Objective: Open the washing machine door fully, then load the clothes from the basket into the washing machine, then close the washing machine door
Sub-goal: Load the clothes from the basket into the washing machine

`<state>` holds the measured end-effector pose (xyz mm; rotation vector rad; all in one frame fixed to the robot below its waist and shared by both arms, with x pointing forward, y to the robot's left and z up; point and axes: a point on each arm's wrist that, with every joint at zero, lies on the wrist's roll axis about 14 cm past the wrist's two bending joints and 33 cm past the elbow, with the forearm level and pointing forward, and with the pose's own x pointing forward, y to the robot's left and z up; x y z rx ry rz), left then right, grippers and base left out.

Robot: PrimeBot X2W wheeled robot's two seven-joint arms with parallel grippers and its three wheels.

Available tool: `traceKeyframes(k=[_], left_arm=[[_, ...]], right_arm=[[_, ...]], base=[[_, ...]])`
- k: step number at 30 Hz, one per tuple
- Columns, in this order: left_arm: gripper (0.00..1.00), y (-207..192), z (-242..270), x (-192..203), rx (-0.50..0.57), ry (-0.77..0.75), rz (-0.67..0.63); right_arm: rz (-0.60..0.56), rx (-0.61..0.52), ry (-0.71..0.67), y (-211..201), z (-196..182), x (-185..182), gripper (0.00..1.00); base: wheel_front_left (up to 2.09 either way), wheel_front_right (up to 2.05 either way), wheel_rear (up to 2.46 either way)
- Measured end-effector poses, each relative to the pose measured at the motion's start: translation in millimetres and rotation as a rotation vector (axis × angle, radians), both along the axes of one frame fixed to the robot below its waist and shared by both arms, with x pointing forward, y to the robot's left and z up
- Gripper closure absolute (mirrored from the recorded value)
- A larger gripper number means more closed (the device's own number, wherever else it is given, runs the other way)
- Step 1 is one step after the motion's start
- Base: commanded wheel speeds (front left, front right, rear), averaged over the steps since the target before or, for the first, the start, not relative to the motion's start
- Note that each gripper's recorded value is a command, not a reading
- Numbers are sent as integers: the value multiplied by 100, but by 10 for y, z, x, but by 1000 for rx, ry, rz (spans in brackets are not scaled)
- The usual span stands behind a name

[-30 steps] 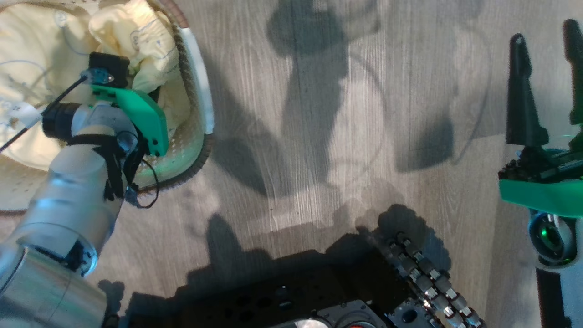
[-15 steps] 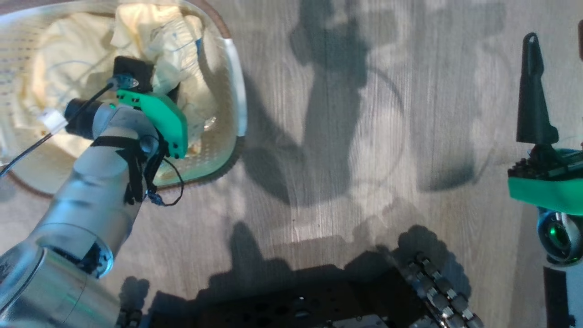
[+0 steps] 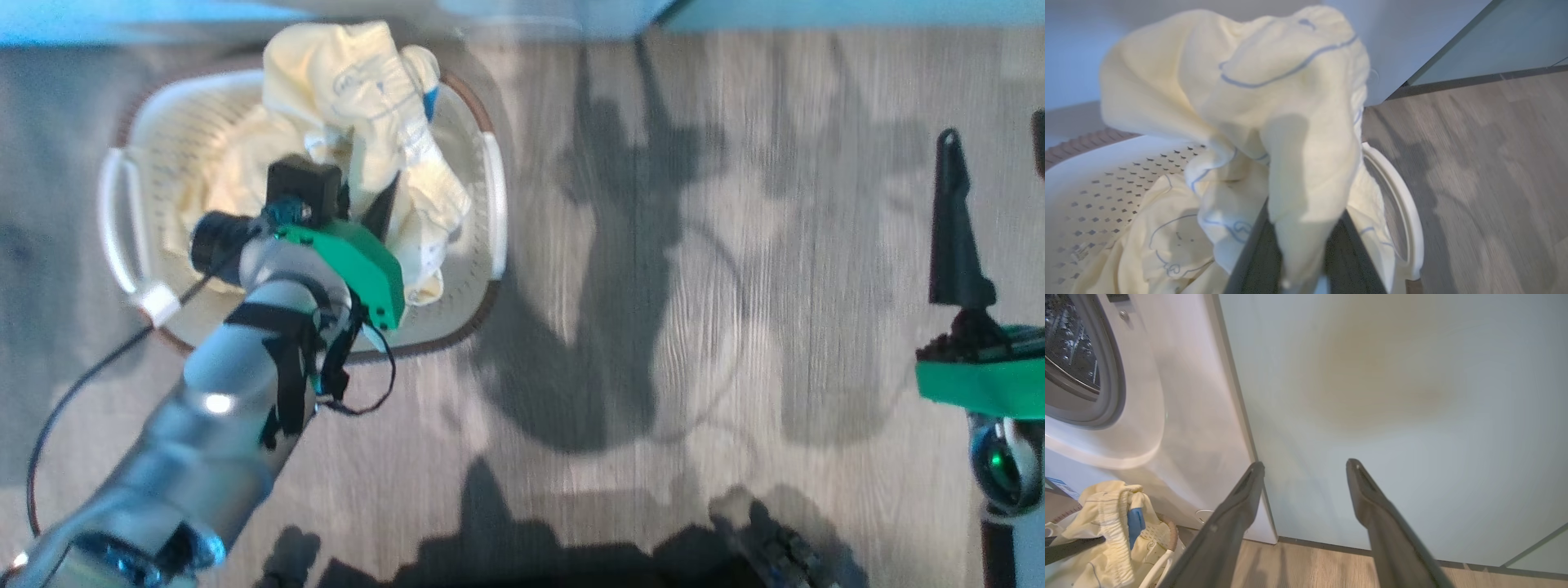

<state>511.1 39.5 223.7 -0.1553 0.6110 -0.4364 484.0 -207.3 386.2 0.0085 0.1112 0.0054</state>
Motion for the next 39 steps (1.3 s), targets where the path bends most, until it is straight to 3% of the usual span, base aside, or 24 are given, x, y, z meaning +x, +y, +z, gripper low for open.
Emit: traceKeyframes(k=[24, 39], left_arm=[[100, 1036, 2105, -608, 66, -475, 292], [100, 1338, 2629, -1258, 104, -591, 363]], right_arm=[[22, 35, -103, 159, 838, -822, 0], [41, 69, -167, 249, 1120, -1274, 0]], base=[[0, 0, 0], [0, 0, 0]])
